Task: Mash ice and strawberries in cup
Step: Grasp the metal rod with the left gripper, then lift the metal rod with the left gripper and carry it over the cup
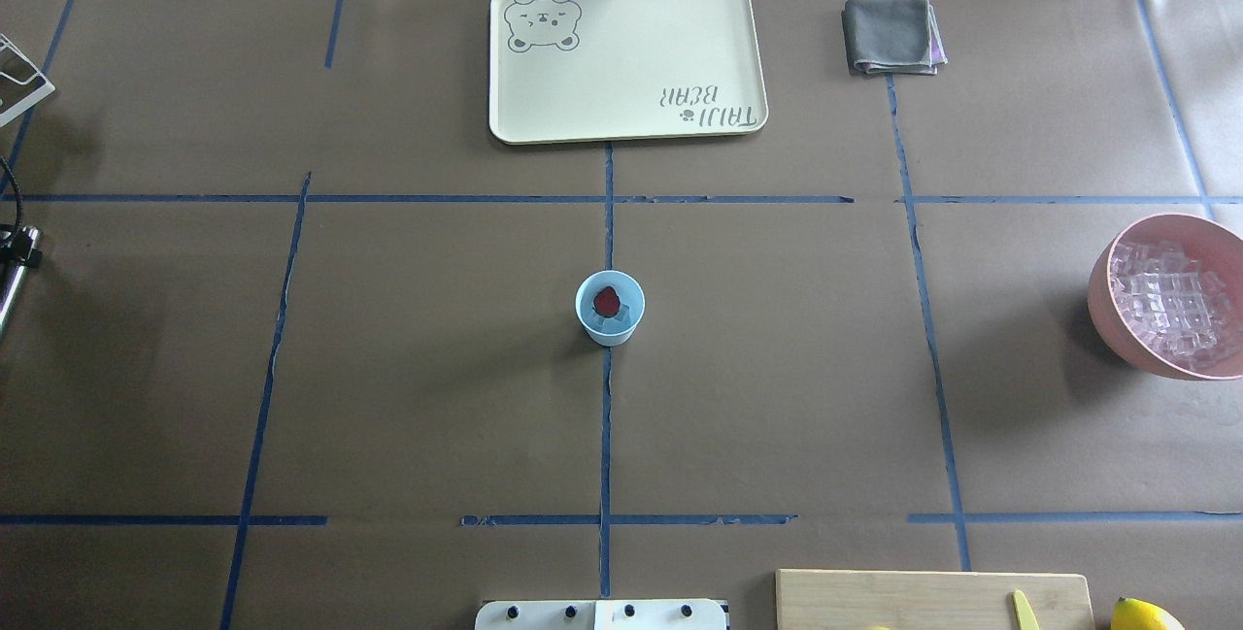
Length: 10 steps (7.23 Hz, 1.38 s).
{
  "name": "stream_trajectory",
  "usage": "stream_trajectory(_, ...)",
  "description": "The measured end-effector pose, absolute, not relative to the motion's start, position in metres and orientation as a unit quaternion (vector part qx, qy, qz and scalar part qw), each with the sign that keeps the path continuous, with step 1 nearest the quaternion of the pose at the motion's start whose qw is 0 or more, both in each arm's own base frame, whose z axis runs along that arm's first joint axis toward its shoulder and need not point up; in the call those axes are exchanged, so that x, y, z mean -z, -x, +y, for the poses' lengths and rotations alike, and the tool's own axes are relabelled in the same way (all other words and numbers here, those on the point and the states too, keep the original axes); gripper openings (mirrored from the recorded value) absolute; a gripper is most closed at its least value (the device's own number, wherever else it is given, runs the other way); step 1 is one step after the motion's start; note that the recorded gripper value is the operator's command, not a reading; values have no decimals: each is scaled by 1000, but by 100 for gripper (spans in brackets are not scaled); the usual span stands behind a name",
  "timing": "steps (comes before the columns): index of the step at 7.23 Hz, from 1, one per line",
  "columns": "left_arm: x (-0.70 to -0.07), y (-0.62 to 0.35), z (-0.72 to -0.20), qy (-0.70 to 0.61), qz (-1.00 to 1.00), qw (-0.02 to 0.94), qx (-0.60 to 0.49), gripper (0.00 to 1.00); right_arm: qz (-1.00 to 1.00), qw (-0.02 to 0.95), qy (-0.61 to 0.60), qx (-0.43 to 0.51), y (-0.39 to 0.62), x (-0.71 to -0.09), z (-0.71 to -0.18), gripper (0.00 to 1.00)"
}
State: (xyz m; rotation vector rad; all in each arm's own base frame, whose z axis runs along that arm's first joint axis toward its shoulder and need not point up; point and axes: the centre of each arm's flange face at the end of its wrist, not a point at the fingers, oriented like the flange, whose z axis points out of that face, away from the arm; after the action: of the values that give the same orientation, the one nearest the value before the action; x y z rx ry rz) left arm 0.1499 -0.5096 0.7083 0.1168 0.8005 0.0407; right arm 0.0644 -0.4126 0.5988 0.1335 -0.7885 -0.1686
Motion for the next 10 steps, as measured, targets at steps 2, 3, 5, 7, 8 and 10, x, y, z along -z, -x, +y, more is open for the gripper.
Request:
stream_trajectory(2,-708,-150,-510,-59,388,920,-19,0,-383,918,-65,82,-64,-599,-412,100)
stream_trajectory(3,-707,-150,-510,-60,388,920,-20,0,-383,918,-65,81,-64,-599,-412,100)
stream_trajectory(5,-692,-152,-516,-80,391,916,-42,0,-383,918,-66,81,-64,-598,-413,100)
stream_trajectory(7,-640,-158,-530,-142,402,899,-100,0,-384,918,-66,81,-64,-598,-412,100)
stream_trajectory(8,-602,-160,-537,-190,406,882,-144,2,-384,918,-65,80,-64,-598,-412,100)
stream_trajectory(10,-518,-163,-544,-297,415,833,-216,2,-384,918,-63,80,-64,-600,-411,100)
